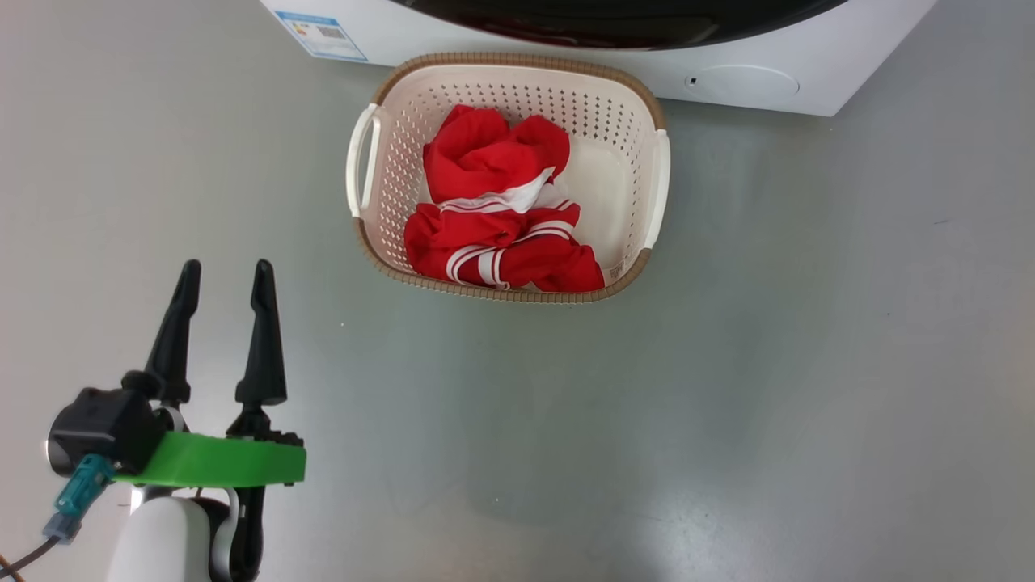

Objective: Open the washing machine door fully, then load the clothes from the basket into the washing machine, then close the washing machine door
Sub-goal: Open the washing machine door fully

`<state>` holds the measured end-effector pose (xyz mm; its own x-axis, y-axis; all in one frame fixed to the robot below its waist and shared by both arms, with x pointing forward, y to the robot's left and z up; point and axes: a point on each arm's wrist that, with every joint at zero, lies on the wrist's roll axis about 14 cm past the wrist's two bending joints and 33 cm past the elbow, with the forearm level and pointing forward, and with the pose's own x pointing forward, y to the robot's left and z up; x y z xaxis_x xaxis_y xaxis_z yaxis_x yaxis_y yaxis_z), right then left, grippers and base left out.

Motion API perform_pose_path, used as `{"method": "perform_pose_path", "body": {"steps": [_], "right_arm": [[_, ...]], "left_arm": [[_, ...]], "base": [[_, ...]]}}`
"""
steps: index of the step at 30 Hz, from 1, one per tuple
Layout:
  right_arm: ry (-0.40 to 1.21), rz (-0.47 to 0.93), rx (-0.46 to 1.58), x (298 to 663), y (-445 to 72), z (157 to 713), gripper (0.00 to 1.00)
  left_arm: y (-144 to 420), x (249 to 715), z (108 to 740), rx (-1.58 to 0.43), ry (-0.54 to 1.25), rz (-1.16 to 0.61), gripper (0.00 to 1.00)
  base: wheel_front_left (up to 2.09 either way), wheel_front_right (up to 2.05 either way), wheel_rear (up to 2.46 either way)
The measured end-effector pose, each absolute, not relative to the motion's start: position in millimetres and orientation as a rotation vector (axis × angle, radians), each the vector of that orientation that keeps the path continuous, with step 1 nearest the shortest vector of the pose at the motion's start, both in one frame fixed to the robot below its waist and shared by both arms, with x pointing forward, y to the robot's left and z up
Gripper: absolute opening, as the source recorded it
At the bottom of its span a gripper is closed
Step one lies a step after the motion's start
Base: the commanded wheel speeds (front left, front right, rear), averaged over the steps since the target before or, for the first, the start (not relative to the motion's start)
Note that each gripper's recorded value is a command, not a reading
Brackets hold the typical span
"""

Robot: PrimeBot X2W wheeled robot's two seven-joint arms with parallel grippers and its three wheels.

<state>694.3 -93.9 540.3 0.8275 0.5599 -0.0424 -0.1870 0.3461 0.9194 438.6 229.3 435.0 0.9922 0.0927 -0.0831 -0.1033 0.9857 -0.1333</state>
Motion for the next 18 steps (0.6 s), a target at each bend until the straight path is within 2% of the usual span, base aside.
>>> {"method": "perform_pose_path", "body": {"steps": [11, 18], "right_arm": [[0.423, 0.528, 1.11, 692.9, -83.7, 539.0, 0.0], [0.47, 0.555, 1.098, 679.1, -81.6, 545.1, 0.0]], "left_arm": [[233.2, 436.2, 436.5, -0.136, 0.076, 0.11, 1.0], [235.0, 433.5, 445.6, -0.142, 0.054, 0.116, 1.0]], "base": [[0.0, 0.0, 0.0], [0.0, 0.0, 0.0]]}}
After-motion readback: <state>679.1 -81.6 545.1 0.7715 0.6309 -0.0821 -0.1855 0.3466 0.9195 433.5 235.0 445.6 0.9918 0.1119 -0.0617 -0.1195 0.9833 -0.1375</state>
